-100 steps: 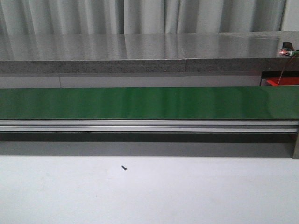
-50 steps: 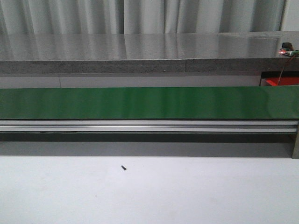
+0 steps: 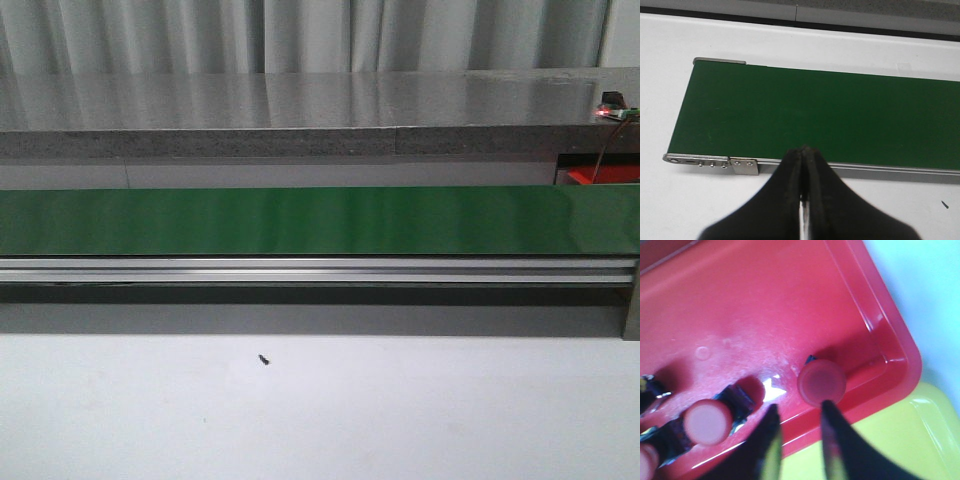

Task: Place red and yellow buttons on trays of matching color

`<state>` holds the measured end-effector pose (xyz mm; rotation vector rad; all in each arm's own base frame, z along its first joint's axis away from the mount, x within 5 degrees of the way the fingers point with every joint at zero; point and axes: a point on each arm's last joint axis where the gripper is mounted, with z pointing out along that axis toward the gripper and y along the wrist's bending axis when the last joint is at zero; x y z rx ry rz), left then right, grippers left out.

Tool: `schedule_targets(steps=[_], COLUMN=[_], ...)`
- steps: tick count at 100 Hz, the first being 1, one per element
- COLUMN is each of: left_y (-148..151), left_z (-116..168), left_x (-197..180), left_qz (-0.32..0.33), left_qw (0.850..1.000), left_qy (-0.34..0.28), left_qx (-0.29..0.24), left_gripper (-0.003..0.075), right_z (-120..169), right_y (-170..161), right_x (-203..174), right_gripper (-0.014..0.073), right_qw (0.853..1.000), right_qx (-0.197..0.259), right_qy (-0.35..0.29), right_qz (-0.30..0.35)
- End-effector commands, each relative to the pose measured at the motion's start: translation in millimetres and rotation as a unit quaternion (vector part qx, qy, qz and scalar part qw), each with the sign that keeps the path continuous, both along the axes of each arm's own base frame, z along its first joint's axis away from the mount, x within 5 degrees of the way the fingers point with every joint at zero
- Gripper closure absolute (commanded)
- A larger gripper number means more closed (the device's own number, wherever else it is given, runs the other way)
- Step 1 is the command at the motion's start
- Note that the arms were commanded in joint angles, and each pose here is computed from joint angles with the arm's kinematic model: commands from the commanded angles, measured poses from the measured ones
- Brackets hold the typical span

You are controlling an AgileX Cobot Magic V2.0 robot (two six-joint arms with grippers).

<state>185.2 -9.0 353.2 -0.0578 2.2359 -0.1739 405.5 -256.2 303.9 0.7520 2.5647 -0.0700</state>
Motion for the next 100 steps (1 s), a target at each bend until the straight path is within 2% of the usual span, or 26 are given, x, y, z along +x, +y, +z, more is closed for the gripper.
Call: schedule_targets(steps=[1, 4, 16, 52, 75, 100], left_y=[-1, -1, -1, -1, -1, -1], left_z=[16, 16, 17, 17, 18, 35], left_x=[0, 0, 1, 1, 1, -20], left_qz=[0.003, 0.003, 0.004, 0.004, 0.004, 0.006], left_qw=[0.999, 0.998, 0.998, 0.998, 0.998, 0.993], left_qy=[-0.052, -0.054, -0.057, -0.057, -0.061, -0.115], left_qx=[-0.006, -0.008, -0.010, -0.010, -0.010, -0.010], left_gripper=[0.0740, 0.0740, 0.0740, 0.0740, 0.0740, 0.0740], right_z=[63, 69, 92, 155, 173, 187], right_y=[12, 14, 31, 101, 140, 176], right_x=[-20, -22, -28, -53, -76, -114], right_gripper=[0.0656, 0.0708, 0.0701, 0.0701, 0.0701, 0.0701], right_qw=[0.997, 0.996, 0.993, 0.980, 0.973, 0.964], right_qx=[-0.036, -0.036, -0.031, -0.061, -0.065, -0.069], right_qy=[-0.072, -0.079, -0.109, -0.164, -0.183, -0.208], right_qz=[0.001, 0.002, 0.023, 0.091, 0.125, 0.154])
